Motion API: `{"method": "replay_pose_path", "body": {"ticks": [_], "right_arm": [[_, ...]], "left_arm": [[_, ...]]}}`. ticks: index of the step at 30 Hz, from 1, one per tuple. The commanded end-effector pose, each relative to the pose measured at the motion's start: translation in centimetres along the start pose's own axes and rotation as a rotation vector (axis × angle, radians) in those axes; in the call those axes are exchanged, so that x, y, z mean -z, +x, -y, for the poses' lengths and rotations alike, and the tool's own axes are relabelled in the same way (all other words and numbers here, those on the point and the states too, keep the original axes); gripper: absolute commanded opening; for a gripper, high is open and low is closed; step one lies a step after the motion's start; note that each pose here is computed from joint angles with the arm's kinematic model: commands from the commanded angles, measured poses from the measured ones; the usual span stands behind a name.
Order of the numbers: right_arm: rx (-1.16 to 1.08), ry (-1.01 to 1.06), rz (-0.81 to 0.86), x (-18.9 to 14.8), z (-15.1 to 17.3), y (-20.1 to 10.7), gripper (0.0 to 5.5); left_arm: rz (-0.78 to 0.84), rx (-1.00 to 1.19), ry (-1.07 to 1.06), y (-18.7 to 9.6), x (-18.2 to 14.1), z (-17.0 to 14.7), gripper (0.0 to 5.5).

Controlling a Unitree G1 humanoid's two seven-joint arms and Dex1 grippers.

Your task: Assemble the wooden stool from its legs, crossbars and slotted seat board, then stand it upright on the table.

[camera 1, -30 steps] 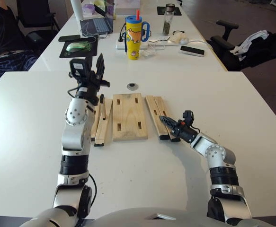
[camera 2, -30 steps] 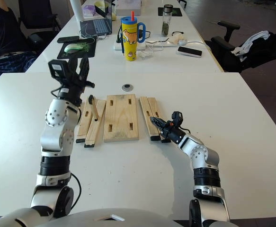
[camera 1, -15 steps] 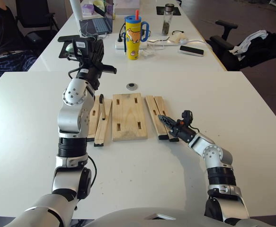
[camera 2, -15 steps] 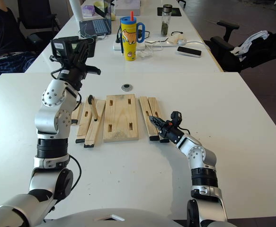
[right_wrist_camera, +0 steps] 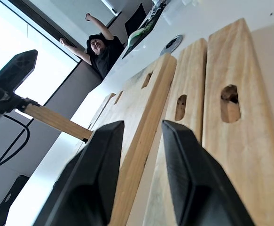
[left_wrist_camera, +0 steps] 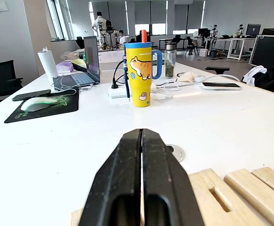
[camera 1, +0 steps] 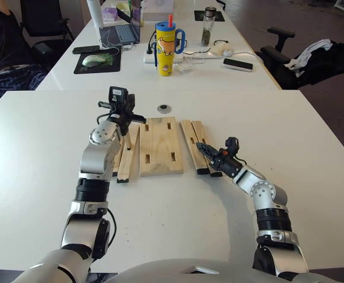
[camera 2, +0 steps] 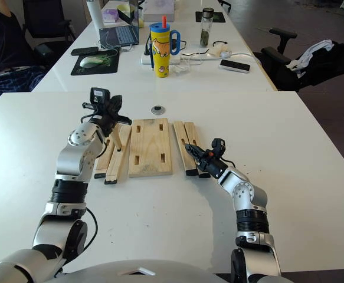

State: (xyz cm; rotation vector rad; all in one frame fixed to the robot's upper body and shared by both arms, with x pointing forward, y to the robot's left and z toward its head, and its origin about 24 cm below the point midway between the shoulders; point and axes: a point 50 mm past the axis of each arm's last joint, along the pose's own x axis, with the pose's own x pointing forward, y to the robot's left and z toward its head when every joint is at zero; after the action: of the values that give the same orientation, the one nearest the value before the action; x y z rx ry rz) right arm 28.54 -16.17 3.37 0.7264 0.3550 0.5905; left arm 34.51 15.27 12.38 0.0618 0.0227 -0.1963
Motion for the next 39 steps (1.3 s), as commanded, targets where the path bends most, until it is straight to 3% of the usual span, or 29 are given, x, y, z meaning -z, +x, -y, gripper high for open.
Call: {"method": "replay_pose_path", "body": {"ticks": [1, 4, 12, 15, 18, 20, 25, 27, 29, 33, 36, 39], "right_arm": [[0.011, -0.013, 0.004, -0.2, 0.1, 0.2, 1.49], [0.009, -0.014, 0.004, -0.2, 0.1, 0.3, 1.49], [-0.011, -0.018, 0.009, -0.3, 0.0, 0.5, 1.49], [-0.014, -0.019, 0.007, -0.2, -0.1, 0.5, 1.49], [-0.013, -0.019, 0.006, 0.0, -0.1, 0.4, 1.49], [-0.013, -0.016, 0.005, 0.1, -0.1, 0.4, 1.49], [-0.019, -0.013, 0.004, 0.2, -0.4, 0.5, 1.49], [-0.022, -0.012, 0.008, -0.1, -0.4, 0.6, 1.49], [-0.024, -0.015, 0.009, -0.2, -0.4, 0.6, 1.49], [-0.030, -0.026, 0.009, -0.3, -0.4, 0.5, 1.49], [-0.055, -0.035, 0.007, -0.4, -0.7, 0.6, 1.49], [-0.093, -0.045, 0.008, -0.4, -1.1, 0.5, 1.49]], "left_arm": [[-0.160, 0.018, -0.041, -0.3, 3.8, 0.6, 0.02], [-0.068, 0.021, -0.043, 0.2, 1.7, 0.7, 0.02], [0.414, -0.045, 0.023, -0.6, -7.3, 0.0, 0.02], [0.526, -0.041, 0.011, -1.1, -9.7, 0.1, 0.02], [0.523, -0.024, 0.009, -0.9, -9.9, 0.3, 0.02], [0.417, -0.026, 0.017, -0.3, -7.9, 0.2, 0.02], [-0.156, -0.023, 0.069, -1.1, 5.2, -0.1, 0.02], [-0.219, -0.027, 0.064, -1.9, 7.2, 0.0, 0.02], [-0.132, -0.029, 0.049, -1.5, 5.8, 0.2, 0.02], [0.144, -0.056, 0.034, -0.2, 0.0, 0.3, 0.02], [0.261, -0.086, 0.035, -0.5, -2.6, -0.1, 0.02], [0.384, -0.116, 0.057, -1.9, -4.9, -0.4, 0.45]]}}
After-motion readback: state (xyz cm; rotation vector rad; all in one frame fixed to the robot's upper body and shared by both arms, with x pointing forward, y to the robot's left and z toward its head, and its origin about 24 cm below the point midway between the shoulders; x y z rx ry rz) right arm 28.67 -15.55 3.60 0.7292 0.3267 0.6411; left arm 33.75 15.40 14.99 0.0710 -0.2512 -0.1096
